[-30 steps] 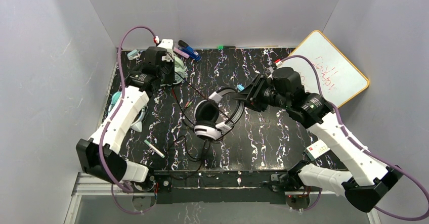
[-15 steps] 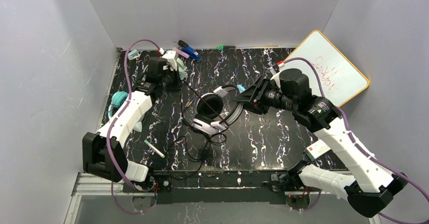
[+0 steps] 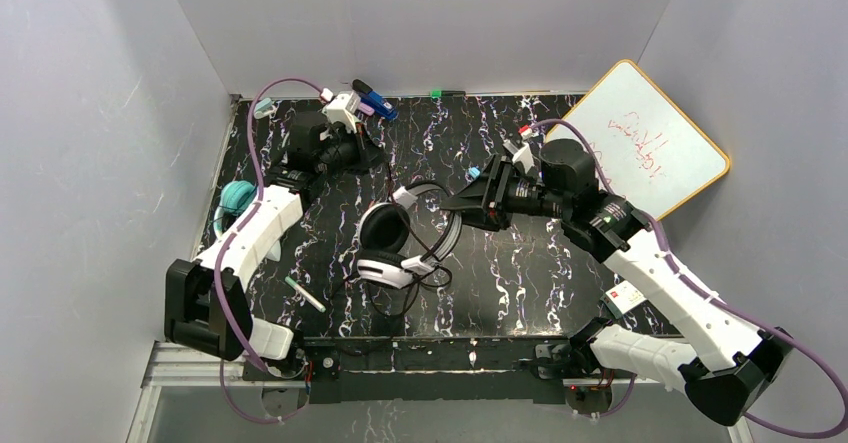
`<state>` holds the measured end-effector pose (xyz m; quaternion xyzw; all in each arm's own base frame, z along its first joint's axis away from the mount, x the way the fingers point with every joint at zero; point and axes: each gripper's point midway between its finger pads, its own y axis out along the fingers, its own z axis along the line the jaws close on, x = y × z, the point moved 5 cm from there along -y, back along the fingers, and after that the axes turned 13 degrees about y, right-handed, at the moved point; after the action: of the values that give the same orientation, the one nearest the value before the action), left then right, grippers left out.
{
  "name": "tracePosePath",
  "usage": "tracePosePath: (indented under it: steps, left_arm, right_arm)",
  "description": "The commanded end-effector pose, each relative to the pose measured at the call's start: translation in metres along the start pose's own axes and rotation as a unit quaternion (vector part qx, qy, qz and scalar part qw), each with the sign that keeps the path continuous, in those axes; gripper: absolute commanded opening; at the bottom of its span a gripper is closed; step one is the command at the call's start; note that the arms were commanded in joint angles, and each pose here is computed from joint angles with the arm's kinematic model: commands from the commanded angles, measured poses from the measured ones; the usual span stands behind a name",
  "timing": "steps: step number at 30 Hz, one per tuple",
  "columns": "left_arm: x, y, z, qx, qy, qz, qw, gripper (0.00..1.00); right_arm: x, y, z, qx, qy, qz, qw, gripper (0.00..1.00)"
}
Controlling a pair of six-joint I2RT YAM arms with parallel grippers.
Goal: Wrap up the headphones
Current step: Wrap the headphones cable around the headphones.
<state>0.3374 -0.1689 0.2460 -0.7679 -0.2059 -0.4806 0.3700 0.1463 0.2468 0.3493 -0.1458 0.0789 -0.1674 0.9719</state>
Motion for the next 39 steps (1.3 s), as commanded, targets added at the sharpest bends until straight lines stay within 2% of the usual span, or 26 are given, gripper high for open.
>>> tracePosePath:
  steps: [1, 6, 11, 16, 19, 24, 30, 34, 39]
  left_arm:
    - [0.011, 0.002, -0.02, -0.081, -0.033, -0.046, 0.995, 0.0]
    - [0.018, -0.008, -0.036, -0.125, -0.066, -0.075, 0.987, 0.0]
    - [0.023, -0.024, -0.045, -0.128, -0.079, -0.094, 0.984, 0.02]
    - [0.027, -0.034, -0.058, -0.17, -0.124, -0.128, 0.969, 0.14]
    - [0.026, -0.039, -0.062, -0.179, -0.133, -0.139, 0.965, 0.2]
    - [0.012, -0.034, -0.061, -0.17, -0.14, -0.13, 0.967, 0.1]
    - [-0.008, -0.021, -0.037, -0.089, -0.108, -0.091, 0.986, 0.0]
    - [-0.006, -0.026, -0.016, 0.009, -0.078, -0.065, 0.995, 0.0]
    - [-0.017, -0.038, 0.012, 0.112, -0.057, -0.01, 0.992, 0.0]
  right_arm:
    - [-0.017, -0.016, 0.055, 0.137, -0.063, 0.049, 0.987, 0.01]
    - [-0.017, -0.014, 0.062, 0.184, -0.082, 0.061, 0.978, 0.01]
    - [-0.012, -0.017, 0.068, 0.217, -0.105, 0.022, 0.97, 0.01]
    - [-0.009, -0.02, 0.07, 0.279, -0.103, 0.001, 0.955, 0.01]
    - [-0.005, -0.019, 0.071, 0.287, -0.105, -0.015, 0.952, 0.01]
    - [0.001, -0.006, 0.056, 0.248, -0.083, -0.009, 0.965, 0.01]
    - [0.009, 0.001, 0.029, 0.202, -0.075, -0.043, 0.976, 0.01]
    - [0.011, 0.007, 0.019, 0.19, -0.07, -0.039, 0.979, 0.01]
    - [0.014, 0.019, 0.004, 0.166, -0.062, -0.025, 0.984, 0.01]
